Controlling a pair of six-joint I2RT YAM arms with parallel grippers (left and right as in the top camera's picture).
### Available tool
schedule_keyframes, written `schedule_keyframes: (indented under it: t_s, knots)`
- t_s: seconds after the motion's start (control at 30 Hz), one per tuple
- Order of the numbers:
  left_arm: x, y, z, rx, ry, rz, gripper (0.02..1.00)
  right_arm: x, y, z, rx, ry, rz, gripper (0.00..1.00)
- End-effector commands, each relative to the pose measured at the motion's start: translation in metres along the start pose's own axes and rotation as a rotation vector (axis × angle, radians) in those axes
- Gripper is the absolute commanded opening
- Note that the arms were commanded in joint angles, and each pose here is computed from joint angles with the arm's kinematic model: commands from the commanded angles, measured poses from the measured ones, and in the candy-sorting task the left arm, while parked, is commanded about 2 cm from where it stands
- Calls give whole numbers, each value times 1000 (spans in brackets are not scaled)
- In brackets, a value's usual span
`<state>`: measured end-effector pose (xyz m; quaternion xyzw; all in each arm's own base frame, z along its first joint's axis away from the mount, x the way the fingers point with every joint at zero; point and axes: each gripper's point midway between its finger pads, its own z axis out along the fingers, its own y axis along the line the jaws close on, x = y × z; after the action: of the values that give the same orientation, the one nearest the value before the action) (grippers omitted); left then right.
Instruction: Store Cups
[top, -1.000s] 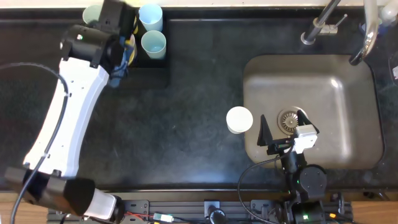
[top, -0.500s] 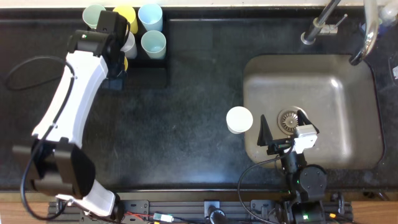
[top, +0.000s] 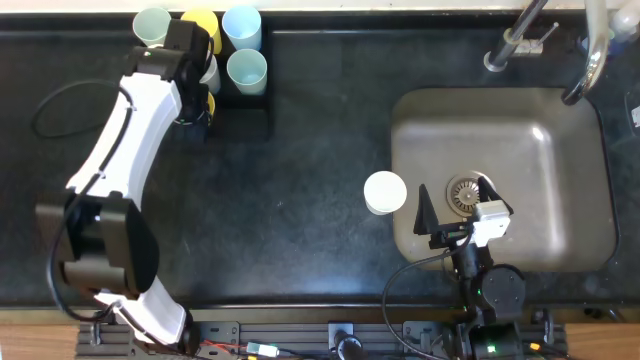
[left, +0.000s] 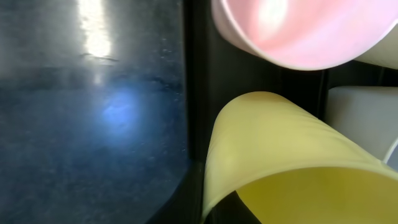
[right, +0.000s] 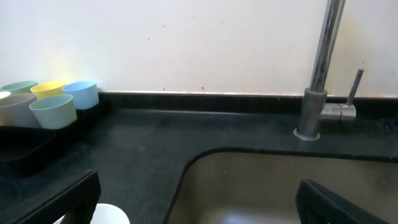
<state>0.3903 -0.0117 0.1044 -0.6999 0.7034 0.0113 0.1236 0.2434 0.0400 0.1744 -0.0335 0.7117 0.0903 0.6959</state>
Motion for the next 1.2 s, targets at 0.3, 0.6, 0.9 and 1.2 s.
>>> schedule_keyframes:
  t_s: [0.3, 0.6, 0.9, 1.2]
  knots:
    - [3, -7, 20, -6, 25, -8, 47, 3, 1, 0, -3, -2, 0, 996]
    - [-1, -4, 17, -11, 3, -6, 246, 3, 1, 0, -3, -2, 0, 1000]
    - [-27, -5, -37, 107, -77, -31, 500, 3, 1, 0, -3, -2, 0, 996]
    - [-70, -47, -219, 684, -433, 426, 575, 3, 1, 0, -3, -2, 0, 996]
